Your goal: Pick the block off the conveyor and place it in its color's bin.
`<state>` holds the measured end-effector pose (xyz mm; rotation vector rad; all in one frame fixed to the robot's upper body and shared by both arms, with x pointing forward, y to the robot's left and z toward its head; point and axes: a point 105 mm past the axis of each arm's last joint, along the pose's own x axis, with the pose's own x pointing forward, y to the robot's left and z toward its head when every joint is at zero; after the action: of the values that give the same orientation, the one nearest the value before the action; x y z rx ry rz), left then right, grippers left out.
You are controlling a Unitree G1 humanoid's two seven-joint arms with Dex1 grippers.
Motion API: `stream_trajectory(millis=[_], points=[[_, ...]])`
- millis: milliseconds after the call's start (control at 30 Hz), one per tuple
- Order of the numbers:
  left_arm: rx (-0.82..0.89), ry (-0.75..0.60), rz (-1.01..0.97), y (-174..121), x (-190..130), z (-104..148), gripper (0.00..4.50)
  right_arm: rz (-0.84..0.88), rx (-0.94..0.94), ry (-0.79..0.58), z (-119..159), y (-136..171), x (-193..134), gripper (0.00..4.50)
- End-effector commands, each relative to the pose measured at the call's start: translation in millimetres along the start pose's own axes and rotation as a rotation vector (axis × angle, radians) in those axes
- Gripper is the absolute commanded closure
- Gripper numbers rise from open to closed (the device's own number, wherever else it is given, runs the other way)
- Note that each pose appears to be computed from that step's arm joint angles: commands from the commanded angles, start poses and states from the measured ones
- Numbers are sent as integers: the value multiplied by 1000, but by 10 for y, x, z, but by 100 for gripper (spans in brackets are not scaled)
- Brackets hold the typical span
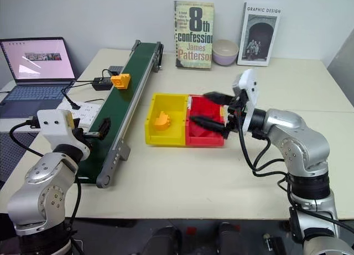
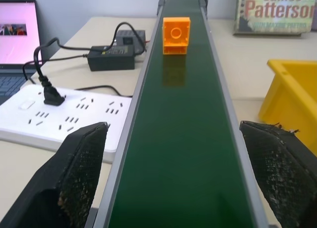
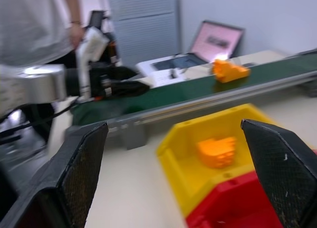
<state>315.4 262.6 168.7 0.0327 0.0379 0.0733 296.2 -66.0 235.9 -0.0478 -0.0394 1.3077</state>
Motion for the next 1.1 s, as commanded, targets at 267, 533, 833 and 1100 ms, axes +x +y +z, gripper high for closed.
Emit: stream_trajectory(millis=[267, 533, 833, 1100], points=[[12, -42, -9, -65, 112, 82, 4, -105, -131, -28, 120, -112, 30, 0], [1, -34, -4, -91, 204, 55, 4, -13, -100, -54, 144, 203, 48, 0], [-10, -16, 2, -98, 271, -8, 4, 31, -62, -64, 162, 297, 53, 0], [-70, -31, 58, 41, 205, -23, 88, -3, -47, -70, 147, 255, 37, 0]])
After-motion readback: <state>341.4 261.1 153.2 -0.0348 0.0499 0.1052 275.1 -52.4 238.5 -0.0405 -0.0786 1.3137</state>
